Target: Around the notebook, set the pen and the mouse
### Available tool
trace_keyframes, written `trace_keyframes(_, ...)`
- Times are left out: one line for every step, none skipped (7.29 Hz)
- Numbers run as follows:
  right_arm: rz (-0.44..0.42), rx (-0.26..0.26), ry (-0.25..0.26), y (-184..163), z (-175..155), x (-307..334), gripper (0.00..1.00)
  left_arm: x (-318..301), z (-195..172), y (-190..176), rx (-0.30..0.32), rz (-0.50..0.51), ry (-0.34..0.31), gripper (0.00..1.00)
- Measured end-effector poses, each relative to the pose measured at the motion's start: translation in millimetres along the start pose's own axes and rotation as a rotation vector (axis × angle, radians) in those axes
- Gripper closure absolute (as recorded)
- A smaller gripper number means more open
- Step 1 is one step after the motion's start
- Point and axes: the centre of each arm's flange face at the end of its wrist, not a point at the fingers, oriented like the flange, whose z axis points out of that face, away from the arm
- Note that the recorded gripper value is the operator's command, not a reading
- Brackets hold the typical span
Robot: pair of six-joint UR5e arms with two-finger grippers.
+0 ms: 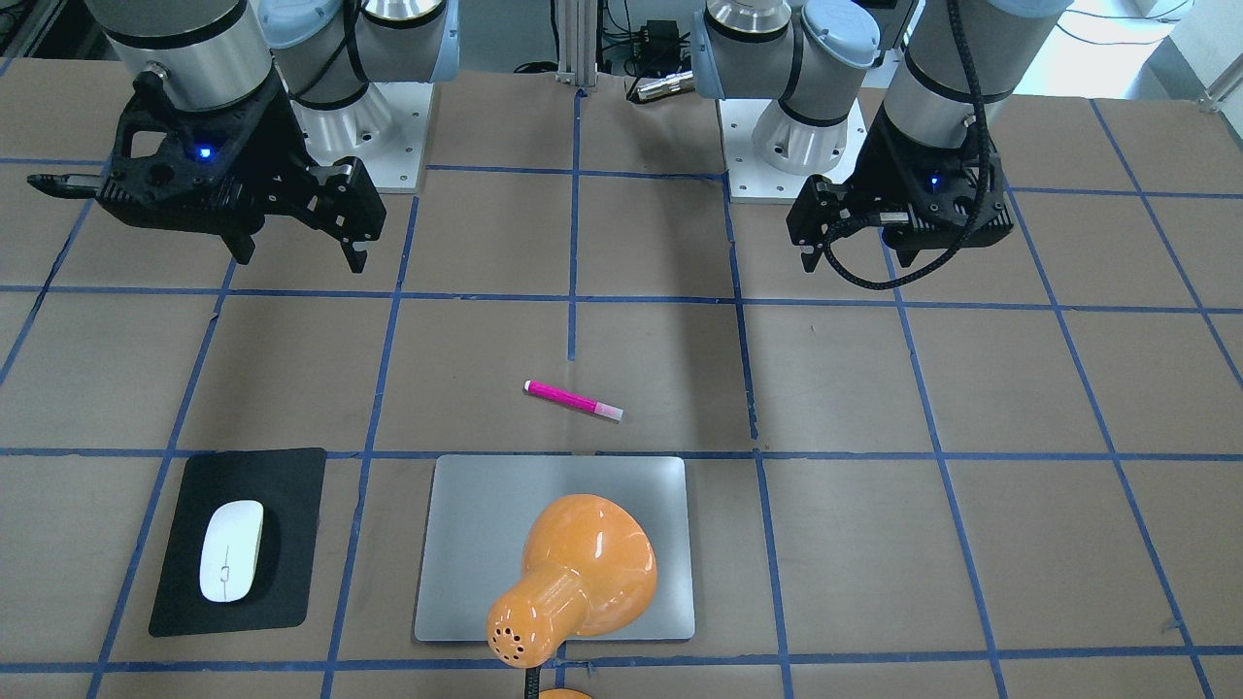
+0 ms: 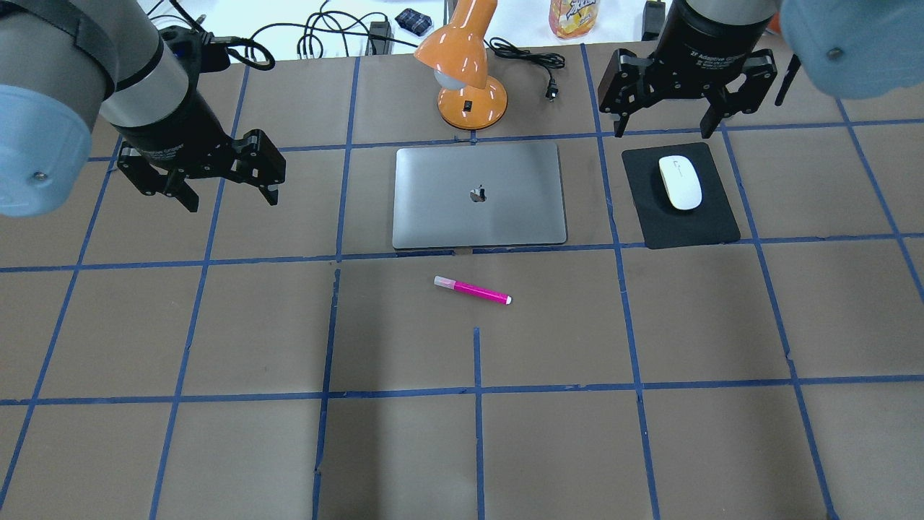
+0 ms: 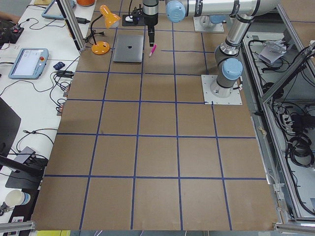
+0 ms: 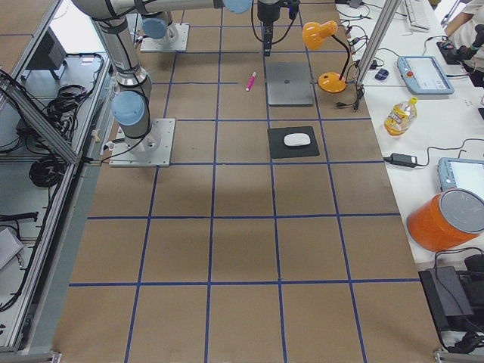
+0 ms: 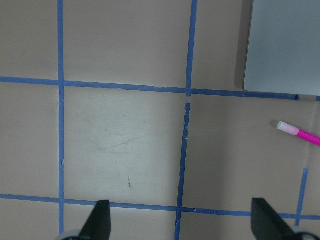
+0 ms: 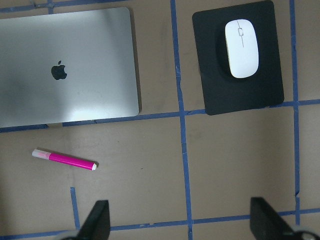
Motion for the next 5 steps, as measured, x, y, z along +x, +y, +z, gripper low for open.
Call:
trace_keyframes(0.000,0.000,0.000,0.0,0.0,0.0,0.00,0.0,0.9,0.2,-0.002,0.004,0.000,0.00)
trace_keyframes(0.000,0.000,0.001,0.0,0.1,0.1,0.00,0.0,1.9,0.5,-0.007,0.006,-0.001,0.00)
trace_keyframes(0.000,-0.001,0.001,0.1,0.4,0.1,0.00,0.0,2.7,0.7,-0.012,0.007,-0.002,0.00)
trace_keyframes(0.000,-0.002,0.002,0.2,0.7,0.2,0.00,0.1,4.1,0.6,-0.017,0.007,-0.003,0.00)
trace_keyframes(-0.001,-0.002,0.003,0.2,0.7,0.3,0.00,0.3,5.4,0.7,-0.020,0.008,-0.003,0.00)
